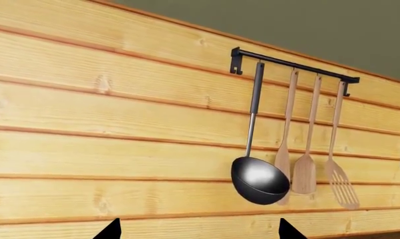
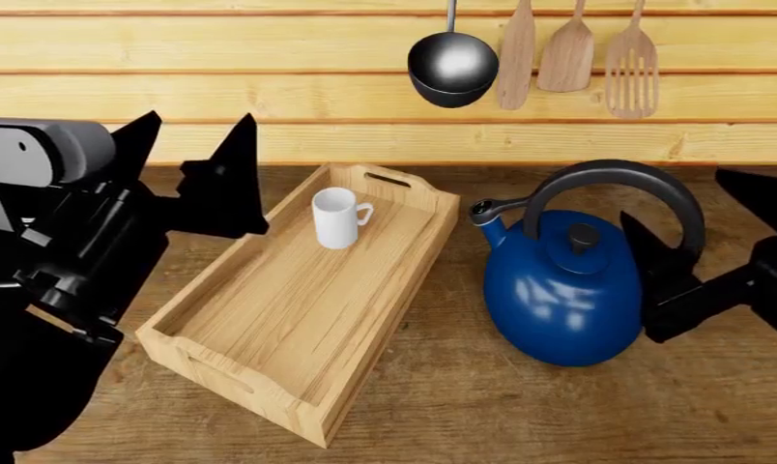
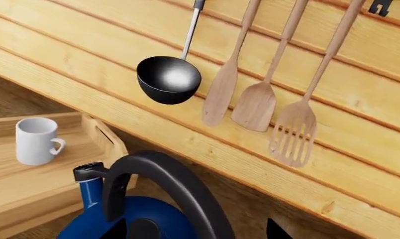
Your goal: Pick the kettle from the counter and place it on the tray. Then pick the mug from the cabinet and place it on the tray. Then close the cabinet doors.
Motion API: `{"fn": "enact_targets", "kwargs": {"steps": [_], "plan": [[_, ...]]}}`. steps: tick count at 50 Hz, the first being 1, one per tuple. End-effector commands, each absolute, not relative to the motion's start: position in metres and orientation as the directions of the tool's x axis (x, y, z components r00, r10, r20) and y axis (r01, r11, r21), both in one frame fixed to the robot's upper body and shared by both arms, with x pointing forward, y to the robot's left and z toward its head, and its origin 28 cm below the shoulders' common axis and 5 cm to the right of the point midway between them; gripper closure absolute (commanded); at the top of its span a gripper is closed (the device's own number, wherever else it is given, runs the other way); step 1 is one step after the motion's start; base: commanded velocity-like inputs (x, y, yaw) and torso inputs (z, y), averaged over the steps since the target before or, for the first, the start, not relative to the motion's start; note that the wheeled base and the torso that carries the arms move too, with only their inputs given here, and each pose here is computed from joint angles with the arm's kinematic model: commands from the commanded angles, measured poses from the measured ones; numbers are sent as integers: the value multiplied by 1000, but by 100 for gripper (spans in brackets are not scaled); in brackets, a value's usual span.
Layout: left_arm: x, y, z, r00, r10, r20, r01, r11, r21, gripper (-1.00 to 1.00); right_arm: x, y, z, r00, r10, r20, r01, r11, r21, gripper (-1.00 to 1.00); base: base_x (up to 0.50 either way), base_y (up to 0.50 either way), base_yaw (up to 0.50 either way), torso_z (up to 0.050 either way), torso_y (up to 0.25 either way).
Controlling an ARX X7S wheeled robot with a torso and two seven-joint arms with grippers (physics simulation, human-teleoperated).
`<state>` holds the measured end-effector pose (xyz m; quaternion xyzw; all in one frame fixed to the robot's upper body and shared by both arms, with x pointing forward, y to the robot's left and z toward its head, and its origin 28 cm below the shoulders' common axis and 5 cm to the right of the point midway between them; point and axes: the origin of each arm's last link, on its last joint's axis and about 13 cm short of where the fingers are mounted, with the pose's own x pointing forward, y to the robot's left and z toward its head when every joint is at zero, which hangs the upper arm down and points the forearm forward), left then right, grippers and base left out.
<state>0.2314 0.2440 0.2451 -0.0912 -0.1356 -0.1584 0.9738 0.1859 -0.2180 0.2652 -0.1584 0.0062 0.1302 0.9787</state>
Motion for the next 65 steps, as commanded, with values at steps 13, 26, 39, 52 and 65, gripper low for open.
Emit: {"fn": "enact_targets", "kwargs": {"steps": [13, 26, 39, 52, 65], "plan": [[230, 243, 232, 926, -291, 240, 332, 931, -152, -100, 194, -223, 254, 970, 229, -76, -241, 929, -280, -100, 0, 0, 0, 0, 0], [231, 244, 232, 928, -288, 237, 329, 931, -156, -100, 205, -228, 249, 976, 197, -89, -214, 943, -255, -100, 0, 0, 0, 0, 0], [232, 244, 232, 928, -287, 238, 329, 931, -160, -100, 213, -231, 248, 980, 173, -94, -191, 952, -241, -100, 0, 0, 0, 0, 0], [232, 245, 230, 930, -282, 234, 324, 932, -163, -100, 209, -228, 250, 978, 194, -81, -208, 948, -242, 100, 0, 0, 0, 0, 0], [233, 246, 228, 932, -280, 231, 322, 932, -168, -100, 204, -227, 255, 973, 225, -49, -230, 942, -244, 100, 0, 0, 2, 0, 0]]}}
